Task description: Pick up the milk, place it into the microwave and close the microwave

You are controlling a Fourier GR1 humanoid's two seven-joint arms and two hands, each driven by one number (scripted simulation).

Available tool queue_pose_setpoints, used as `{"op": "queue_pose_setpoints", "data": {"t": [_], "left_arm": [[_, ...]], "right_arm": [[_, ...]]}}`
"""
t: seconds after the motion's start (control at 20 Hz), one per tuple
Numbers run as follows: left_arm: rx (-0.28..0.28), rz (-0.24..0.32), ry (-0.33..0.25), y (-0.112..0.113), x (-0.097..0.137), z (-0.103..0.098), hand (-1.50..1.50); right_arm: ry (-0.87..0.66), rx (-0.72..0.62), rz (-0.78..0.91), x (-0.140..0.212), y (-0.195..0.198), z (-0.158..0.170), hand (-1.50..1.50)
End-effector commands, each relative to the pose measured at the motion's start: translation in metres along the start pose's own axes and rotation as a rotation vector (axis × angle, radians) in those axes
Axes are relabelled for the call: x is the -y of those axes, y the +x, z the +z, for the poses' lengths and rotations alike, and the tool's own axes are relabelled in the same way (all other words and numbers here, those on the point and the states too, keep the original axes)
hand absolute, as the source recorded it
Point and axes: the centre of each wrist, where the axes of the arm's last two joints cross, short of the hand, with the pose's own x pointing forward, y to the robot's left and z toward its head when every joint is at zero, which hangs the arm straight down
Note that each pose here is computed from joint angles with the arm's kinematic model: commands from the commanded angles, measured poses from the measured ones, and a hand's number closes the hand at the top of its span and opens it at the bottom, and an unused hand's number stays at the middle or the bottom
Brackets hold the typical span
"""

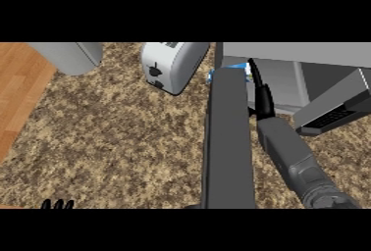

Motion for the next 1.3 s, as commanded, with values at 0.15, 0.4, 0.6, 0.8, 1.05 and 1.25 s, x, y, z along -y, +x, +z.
{"op": "queue_pose_setpoints", "data": {"t": [0.15, 0.4, 0.6, 0.8, 1.05, 1.25], "left_arm": [[-0.010, -0.004, 0.032, 0.002, 0.011, 0.000, -1.50], [-0.014, -0.005, 0.036, 0.020, 0.006, 0.003, -1.50], [-0.037, -0.015, 0.034, 0.003, 0.016, 0.003, -1.50], [-0.065, -0.031, 0.010, 0.011, 0.010, -0.013, -1.50], [-0.101, -0.051, -0.034, 0.004, 0.017, -0.004, -1.50], [-0.130, -0.020, -0.044, -0.008, 0.034, -0.007, -1.50]], "right_arm": [[0.047, -0.011, -0.144, 0.005, -0.030, 0.039, -1.50], [0.015, 0.021, -0.168, 0.019, -0.041, 0.049, -1.50], [0.052, 0.033, -0.255, 0.006, -0.053, 0.080, -1.50], [0.131, 0.010, -0.344, 0.012, -0.068, 0.107, -1.50], [0.141, 0.003, -0.317, 0.039, -0.084, 0.131, -1.50], [0.119, -0.016, -0.302, 0.056, -0.088, 0.137, -1.50]]}}
